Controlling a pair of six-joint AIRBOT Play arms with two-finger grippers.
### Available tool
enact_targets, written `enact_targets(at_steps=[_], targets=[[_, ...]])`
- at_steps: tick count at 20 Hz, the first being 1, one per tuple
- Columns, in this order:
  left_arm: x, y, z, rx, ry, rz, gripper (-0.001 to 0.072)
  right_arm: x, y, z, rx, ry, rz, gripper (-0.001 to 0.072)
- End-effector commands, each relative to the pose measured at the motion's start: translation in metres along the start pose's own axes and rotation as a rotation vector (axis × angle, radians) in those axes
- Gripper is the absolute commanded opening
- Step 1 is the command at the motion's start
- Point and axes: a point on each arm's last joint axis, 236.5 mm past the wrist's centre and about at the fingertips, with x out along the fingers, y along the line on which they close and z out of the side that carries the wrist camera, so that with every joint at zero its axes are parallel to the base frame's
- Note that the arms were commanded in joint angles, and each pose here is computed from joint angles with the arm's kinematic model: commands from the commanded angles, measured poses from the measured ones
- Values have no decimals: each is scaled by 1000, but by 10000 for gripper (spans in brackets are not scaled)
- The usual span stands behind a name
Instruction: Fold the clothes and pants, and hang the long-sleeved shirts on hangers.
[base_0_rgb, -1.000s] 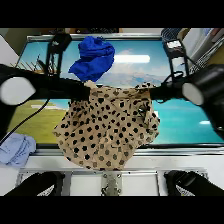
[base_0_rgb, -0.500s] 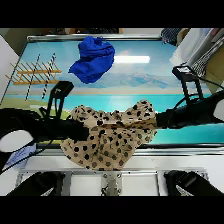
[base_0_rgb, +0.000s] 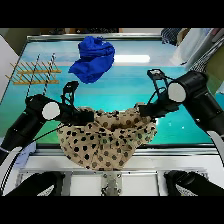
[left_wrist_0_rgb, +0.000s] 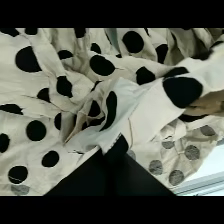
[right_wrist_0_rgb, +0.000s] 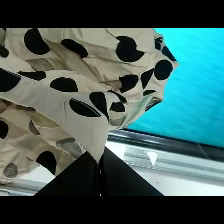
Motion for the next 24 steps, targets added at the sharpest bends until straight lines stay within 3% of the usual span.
enact_targets(at_steps=[1,7,8,9,10,13,18,20,24], targets=[[9,-8,0,-3,27,-43,11,11,5,4,-22,19,8,13],[9,-7,-1,30,33,-41,13,11,5,4,-22,20,8,13],[9,-7,-1,57,34,-41,172,11,5,4,-22,20,8,13],[9,-7,-1,69,31,-41,571,11,5,4,-22,20,8,13],[9,-5,2,71,24,-40,709,11,5,4,-22,20,8,13],[-4,30,32,35,-50,14,710,11,5,4,-22,20,8,13],[-77,166,130,-20,-343,373,710,11,4,3,-22,23,7,13],[-85,218,152,-57,-344,505,709,11,4,3,-21,24,8,14],[-46,277,200,-14,-313,610,709,11,5,3,-20,24,8,13]])
